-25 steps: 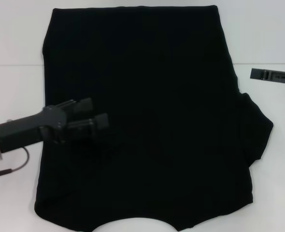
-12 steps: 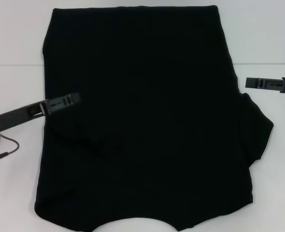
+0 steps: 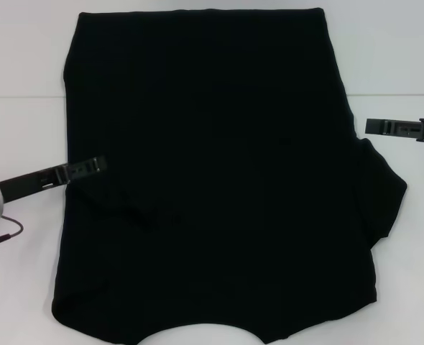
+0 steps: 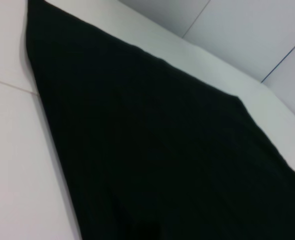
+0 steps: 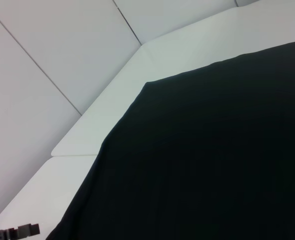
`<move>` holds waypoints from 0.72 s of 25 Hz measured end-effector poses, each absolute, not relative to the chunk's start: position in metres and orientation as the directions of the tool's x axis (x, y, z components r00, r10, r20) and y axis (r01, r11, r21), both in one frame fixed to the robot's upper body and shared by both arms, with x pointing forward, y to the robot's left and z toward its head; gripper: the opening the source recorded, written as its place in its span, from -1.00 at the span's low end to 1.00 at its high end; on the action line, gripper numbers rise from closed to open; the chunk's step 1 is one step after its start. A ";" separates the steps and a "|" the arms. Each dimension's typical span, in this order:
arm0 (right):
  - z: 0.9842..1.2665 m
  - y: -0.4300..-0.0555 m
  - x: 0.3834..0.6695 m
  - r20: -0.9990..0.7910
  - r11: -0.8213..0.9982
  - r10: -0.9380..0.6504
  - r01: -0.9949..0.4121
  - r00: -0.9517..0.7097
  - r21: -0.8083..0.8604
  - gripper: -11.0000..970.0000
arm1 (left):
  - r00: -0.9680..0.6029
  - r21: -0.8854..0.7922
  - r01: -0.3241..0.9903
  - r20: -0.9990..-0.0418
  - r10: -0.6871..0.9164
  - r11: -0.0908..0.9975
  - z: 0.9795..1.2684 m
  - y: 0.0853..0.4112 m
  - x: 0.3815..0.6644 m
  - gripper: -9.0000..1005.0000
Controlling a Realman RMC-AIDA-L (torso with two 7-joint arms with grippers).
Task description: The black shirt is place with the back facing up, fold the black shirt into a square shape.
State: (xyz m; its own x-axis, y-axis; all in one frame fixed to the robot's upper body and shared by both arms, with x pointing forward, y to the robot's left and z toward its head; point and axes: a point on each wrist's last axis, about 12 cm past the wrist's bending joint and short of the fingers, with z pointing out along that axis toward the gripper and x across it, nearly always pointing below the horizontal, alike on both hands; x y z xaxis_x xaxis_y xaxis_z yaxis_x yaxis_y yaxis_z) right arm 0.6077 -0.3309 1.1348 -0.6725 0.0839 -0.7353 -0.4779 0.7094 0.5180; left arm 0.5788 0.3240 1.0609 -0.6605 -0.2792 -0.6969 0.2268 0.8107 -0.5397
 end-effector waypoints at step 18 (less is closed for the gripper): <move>1.133 -0.331 0.608 -0.738 0.716 0.085 -0.474 -0.670 0.513 0.82 | -0.673 -0.474 0.208 -0.704 -0.227 0.856 1.052 0.317 0.583 0.89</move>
